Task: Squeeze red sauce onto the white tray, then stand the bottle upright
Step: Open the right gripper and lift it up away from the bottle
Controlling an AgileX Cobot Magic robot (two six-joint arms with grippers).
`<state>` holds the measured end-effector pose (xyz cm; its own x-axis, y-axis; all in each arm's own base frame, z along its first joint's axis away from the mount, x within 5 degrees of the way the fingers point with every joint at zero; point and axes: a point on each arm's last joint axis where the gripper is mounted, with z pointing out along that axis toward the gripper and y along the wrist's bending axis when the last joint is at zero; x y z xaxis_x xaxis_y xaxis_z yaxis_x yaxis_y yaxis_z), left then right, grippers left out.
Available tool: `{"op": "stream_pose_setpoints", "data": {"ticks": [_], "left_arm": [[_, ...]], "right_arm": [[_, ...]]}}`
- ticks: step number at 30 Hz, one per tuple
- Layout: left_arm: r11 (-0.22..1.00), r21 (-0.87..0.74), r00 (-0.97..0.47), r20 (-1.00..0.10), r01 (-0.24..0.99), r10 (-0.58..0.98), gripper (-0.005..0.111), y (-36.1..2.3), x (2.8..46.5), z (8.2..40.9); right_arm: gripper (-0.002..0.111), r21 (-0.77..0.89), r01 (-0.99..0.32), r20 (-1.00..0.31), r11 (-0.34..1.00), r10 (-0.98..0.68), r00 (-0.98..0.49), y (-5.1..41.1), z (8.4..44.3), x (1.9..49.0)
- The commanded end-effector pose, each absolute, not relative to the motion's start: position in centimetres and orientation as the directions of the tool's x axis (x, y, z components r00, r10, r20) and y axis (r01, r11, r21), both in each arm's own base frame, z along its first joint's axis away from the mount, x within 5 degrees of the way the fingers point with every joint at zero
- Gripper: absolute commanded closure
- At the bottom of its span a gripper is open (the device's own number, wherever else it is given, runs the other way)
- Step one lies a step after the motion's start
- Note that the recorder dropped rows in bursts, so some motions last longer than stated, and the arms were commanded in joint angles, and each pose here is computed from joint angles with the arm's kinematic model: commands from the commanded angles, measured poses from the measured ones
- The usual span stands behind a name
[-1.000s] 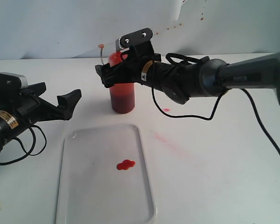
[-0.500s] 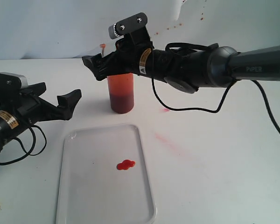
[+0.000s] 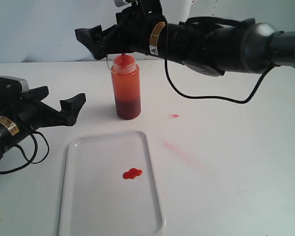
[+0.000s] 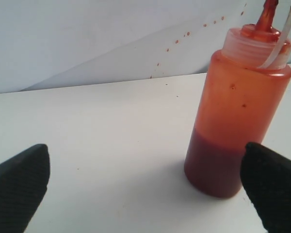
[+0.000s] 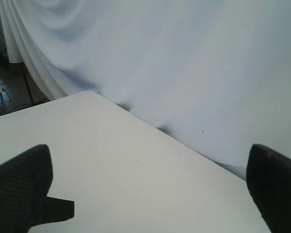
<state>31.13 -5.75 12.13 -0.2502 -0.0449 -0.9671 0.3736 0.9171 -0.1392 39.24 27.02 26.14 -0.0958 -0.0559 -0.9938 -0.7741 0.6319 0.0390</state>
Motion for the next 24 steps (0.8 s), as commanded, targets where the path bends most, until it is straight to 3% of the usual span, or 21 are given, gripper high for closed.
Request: {"op": "stream_pose_setpoints", "data": {"ticks": [1, 6, 10, 17, 22, 24], "left_arm": [[0.918, -0.148, -0.224, -0.972, 0.367, -0.067, 0.003, -5.7, 31.3, 12.6], [0.919, -0.146, -0.224, -0.973, 0.368, -0.065, 0.003, -5.7, 31.3, 12.6], [0.919, -0.146, -0.224, -0.973, 0.368, -0.065, 0.003, -5.7, 31.3, 12.6], [0.919, -0.146, -0.224, -0.973, 0.368, -0.065, 0.003, -5.7, 31.3, 12.6], [0.918, -0.148, -0.224, -0.972, 0.367, -0.067, 0.003, -5.7, 31.3, 12.6], [0.918, -0.148, -0.224, -0.972, 0.367, -0.067, 0.003, -5.7, 31.3, 12.6]], "right_arm": [[0.008, 0.005, -0.778, -0.993, 0.628, -0.09, -0.079, 26.4, 29.5, 38.0], [0.031, -0.017, -0.781, -0.986, 0.624, -0.141, -0.091, 25.3, 31.6, 36.2], [0.054, -0.131, -0.8, -0.97, 0.585, -0.244, -0.02, 24.0, 32.4, 34.0], [0.082, -0.221, -0.797, -0.944, 0.562, -0.329, 0.03, 21.2, 33.0, 30.4], [0.106, -0.233, -0.708, -0.927, 0.667, -0.373, -0.047, 17.7, 32.0, 28.7], [0.108, -0.25, -0.639, -0.913, 0.727, -0.397, -0.094, 16.4, 31.4, 28.4]]}}
